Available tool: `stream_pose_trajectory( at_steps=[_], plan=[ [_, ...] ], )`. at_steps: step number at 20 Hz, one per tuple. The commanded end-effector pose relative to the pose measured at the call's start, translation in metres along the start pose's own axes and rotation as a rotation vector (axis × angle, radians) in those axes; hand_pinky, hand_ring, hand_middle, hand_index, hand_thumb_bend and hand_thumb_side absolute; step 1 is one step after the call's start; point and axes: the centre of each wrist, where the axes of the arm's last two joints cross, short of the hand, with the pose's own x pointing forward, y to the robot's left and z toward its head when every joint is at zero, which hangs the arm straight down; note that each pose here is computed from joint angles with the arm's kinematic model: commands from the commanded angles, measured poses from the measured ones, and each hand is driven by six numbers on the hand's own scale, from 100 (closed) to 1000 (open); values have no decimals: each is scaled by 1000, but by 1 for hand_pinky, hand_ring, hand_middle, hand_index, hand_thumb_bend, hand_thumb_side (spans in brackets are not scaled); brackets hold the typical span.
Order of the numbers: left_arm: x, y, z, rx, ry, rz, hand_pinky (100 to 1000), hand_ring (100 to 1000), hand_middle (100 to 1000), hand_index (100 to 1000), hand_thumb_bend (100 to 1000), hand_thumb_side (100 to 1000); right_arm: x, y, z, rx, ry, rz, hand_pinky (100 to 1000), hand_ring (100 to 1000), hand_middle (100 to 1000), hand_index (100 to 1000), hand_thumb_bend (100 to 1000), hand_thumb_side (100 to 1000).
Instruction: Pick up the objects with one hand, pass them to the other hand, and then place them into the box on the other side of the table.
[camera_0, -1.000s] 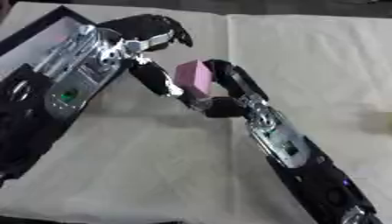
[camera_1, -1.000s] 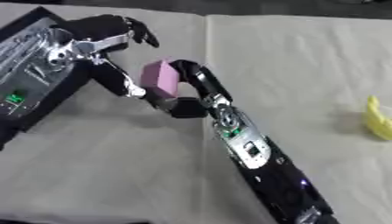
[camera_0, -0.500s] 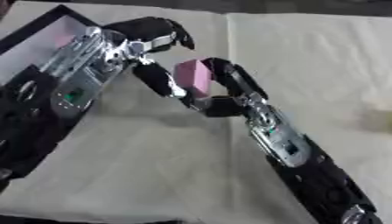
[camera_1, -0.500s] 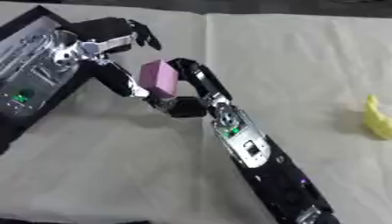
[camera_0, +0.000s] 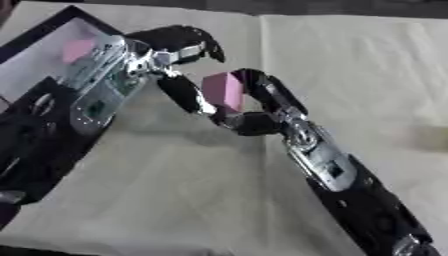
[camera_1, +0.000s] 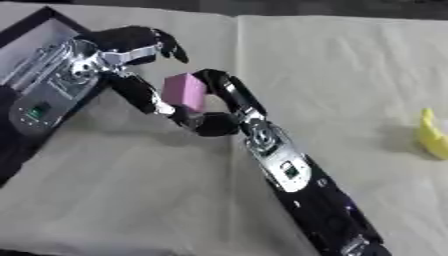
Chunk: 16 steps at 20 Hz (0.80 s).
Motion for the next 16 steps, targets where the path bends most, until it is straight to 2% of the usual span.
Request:
stream_pose_trajectory(
  at_steps=[1, 7, 10, 13, 16],
  plan=[
    [-6, 1, -2, 7, 15, -4, 853, 815, 781, 827, 505, 419, 15, 1, -8, 15, -72, -9, 818, 687, 582, 661, 469, 100],
    [-5, -1, -2, -5, -9, 11, 838, 790, 746, 761, 333, 405, 15, 1, -8, 18, -74, -5, 817, 688, 583, 661, 469, 100],
    [-4, -1, -2, -14, -16, 15, 825, 769, 715, 719, 279, 396, 15, 2, -8, 18, -73, -4, 816, 688, 583, 661, 469, 100],
    [-4, -1, -2, -14, -18, 23, 805, 741, 668, 621, 197, 336, 14, 2, -8, 19, -70, -3, 815, 689, 583, 662, 470, 100],
    [-4, -2, -2, -12, -27, 38, 791, 723, 643, 561, 160, 312, 13, 2, -7, 20, -66, -1, 815, 689, 583, 661, 470, 100]
  ],
)
